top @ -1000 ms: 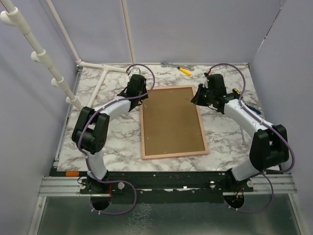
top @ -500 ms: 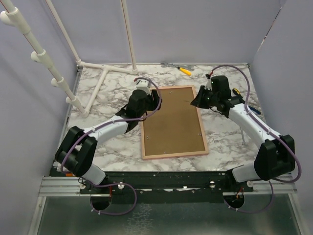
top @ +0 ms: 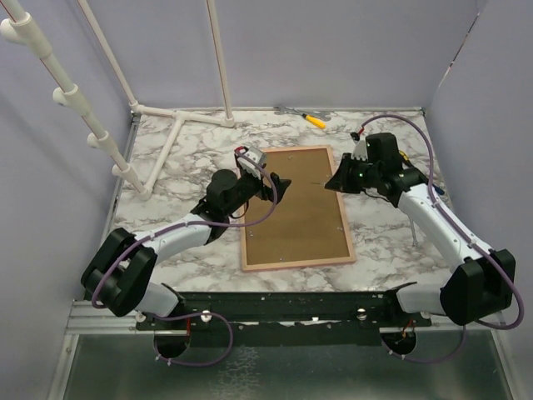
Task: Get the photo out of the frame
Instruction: Adjust the screwdriver.
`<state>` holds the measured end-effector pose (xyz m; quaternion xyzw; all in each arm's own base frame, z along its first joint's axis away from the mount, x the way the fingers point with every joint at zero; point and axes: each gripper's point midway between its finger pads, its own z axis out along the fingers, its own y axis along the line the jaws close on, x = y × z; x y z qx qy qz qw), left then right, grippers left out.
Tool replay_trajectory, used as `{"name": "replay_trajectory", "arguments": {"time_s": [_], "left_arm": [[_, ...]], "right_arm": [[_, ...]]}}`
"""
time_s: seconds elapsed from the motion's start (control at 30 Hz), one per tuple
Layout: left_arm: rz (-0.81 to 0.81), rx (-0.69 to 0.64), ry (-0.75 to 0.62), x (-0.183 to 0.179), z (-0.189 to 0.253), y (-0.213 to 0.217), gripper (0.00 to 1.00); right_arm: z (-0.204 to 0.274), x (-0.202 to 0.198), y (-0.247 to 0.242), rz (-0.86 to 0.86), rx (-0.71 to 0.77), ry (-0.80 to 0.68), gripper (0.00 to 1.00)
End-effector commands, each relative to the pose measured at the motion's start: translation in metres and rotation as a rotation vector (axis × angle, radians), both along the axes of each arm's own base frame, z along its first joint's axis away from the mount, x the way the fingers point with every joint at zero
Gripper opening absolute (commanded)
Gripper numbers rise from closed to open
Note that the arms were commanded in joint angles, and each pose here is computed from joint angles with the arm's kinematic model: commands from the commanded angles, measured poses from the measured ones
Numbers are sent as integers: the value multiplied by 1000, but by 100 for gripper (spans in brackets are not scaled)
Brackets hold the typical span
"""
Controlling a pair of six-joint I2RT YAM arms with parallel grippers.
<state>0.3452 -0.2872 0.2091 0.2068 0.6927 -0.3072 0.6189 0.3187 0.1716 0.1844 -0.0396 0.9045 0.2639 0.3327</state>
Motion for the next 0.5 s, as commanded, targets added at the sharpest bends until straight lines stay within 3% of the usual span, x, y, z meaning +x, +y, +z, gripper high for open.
{"name": "replay_trajectory", "arguments": {"time_s": [0.0,0.2,0.47], "left_arm": [[-154,67,-232,-22,17,-21,99],[-315,276,-467,-49,3,-51,99],[-439,358,-516,-55,-7,-81,89]], "right_arm": [[2,-21,1,55,6,27,1],[7,-29,6,90,38,37,0],[8,-44,15,158,87,60,1]]}}
